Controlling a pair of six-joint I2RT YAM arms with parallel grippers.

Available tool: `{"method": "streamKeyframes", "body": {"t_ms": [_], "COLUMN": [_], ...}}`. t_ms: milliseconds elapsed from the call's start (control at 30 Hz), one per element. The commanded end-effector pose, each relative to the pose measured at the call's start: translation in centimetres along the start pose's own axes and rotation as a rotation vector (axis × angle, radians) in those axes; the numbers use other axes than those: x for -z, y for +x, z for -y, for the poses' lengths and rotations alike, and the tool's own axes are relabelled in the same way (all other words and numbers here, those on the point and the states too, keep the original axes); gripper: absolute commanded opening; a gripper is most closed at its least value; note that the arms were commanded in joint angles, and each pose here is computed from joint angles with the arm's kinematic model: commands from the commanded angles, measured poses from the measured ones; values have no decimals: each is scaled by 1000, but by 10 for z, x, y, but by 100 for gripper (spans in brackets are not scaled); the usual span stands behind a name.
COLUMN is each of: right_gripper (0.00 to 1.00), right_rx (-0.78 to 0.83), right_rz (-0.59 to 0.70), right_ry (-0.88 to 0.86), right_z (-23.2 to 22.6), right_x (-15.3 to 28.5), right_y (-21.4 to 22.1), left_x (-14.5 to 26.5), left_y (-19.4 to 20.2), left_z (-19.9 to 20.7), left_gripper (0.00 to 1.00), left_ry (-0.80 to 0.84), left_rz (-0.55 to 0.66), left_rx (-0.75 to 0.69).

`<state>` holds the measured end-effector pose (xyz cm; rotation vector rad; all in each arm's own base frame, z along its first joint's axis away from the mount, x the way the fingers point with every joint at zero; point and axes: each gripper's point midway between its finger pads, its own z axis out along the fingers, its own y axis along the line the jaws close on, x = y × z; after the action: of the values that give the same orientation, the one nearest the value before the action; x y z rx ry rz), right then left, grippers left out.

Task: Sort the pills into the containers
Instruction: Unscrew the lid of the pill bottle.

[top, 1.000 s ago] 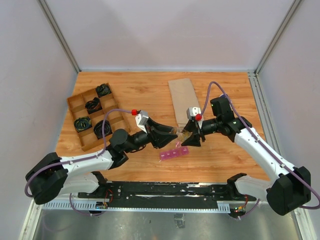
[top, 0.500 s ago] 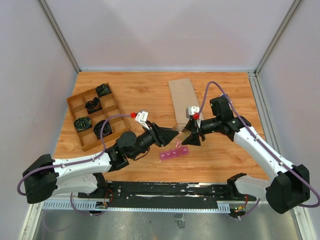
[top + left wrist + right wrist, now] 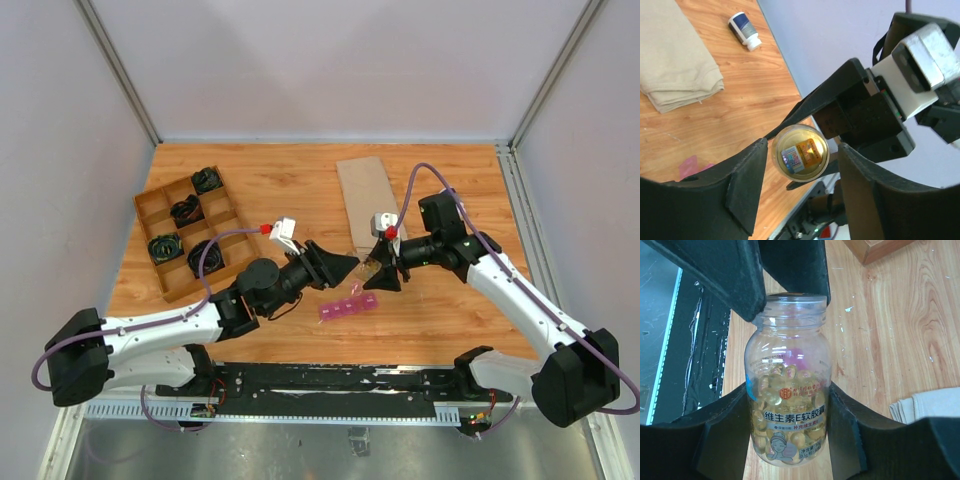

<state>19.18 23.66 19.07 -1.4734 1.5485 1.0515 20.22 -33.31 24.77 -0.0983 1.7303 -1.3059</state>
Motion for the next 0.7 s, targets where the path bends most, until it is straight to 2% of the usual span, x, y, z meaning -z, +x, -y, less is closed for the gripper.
{"method": "streamKeyframes", "body": {"t_ms": [0, 167, 267, 400, 433, 533, 667], "right_gripper": [3, 3, 3, 3, 3, 3, 3], "right_rx": [21, 20, 21, 18, 20, 22, 24], "right_rz": [33, 35, 36, 37, 38, 39, 42], "right_ry": [-23, -27, -27, -29, -29, -32, -36], "right_z": [-3, -4, -3, -4, -4, -4, -5], "right_x": [2, 2, 2, 2, 2, 2, 2], "right_y": [-12, -12, -13, -13, -13, -13, -13], "left_x": [3, 8, 12, 23, 27, 41, 65], "left_y": [-24, -21, -17, -15, -14, -14, -14], "left_z": [24, 19, 13, 6, 5, 9, 27], "left_gripper": [66, 76, 78, 88, 93, 99, 99], "left_ry": [61, 59, 46, 47, 55, 131, 336], "left_rz": [80, 68, 57, 50, 47, 43, 75], "left_rx": [32, 16, 4, -36, -57, -185, -499]}}
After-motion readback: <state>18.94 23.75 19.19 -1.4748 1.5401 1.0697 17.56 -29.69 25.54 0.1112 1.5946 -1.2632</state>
